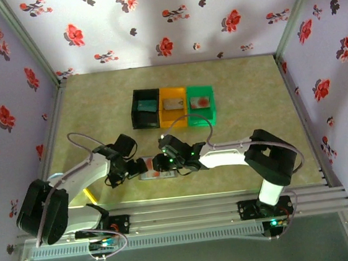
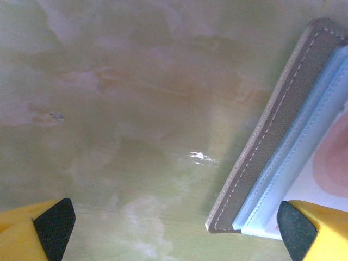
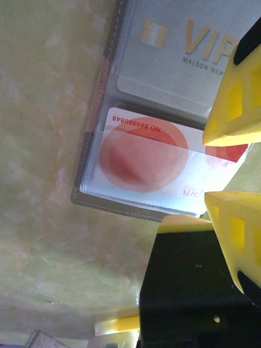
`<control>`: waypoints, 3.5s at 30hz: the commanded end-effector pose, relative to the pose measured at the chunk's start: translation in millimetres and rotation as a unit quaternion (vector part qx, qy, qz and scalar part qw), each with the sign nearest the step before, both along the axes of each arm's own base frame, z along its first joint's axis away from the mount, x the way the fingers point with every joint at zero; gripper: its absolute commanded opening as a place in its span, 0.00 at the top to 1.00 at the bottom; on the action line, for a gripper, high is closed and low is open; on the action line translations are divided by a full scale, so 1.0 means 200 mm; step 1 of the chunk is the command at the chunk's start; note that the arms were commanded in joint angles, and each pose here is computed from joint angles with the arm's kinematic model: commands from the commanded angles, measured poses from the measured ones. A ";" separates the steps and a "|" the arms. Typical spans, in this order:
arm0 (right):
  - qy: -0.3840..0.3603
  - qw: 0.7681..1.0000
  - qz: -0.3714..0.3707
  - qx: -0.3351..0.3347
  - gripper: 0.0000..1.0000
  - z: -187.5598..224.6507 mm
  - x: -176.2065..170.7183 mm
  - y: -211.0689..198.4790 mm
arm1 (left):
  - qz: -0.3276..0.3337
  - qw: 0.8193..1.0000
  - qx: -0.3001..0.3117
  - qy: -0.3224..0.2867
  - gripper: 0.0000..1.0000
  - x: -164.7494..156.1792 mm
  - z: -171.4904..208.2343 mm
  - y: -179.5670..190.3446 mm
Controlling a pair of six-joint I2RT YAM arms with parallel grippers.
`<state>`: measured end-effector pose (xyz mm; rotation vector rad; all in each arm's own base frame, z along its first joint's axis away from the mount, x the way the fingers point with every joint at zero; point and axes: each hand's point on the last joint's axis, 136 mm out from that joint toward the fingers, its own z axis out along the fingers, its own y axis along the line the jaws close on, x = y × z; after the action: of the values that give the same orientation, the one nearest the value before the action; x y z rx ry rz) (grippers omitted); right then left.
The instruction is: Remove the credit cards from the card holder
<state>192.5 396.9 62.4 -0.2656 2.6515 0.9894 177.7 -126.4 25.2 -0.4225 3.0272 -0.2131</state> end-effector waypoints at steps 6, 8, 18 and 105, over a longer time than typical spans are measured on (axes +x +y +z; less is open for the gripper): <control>0.011 1.000 -0.001 -0.008 0.71 -0.08 0.01 -0.01 | 0.003 1.000 0.009 0.021 0.00 -0.04 -0.06 0.00; 0.012 1.000 -0.002 -0.009 0.71 -0.09 0.01 -0.01 | 0.004 1.000 0.011 0.022 0.00 -0.05 -0.07 0.01; 0.018 1.000 -0.002 -0.006 0.71 -0.12 0.02 -0.01 | 0.005 0.999 0.020 0.030 0.00 -0.07 -0.12 0.03; 0.009 0.994 0.032 0.104 0.86 -0.02 -0.03 0.12 | 0.011 0.999 0.015 0.045 0.00 -0.10 -0.22 0.02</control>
<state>195.1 410.9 38.9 -0.2506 2.5922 1.1794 174.7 -124.2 10.1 -0.4494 3.0425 -0.1640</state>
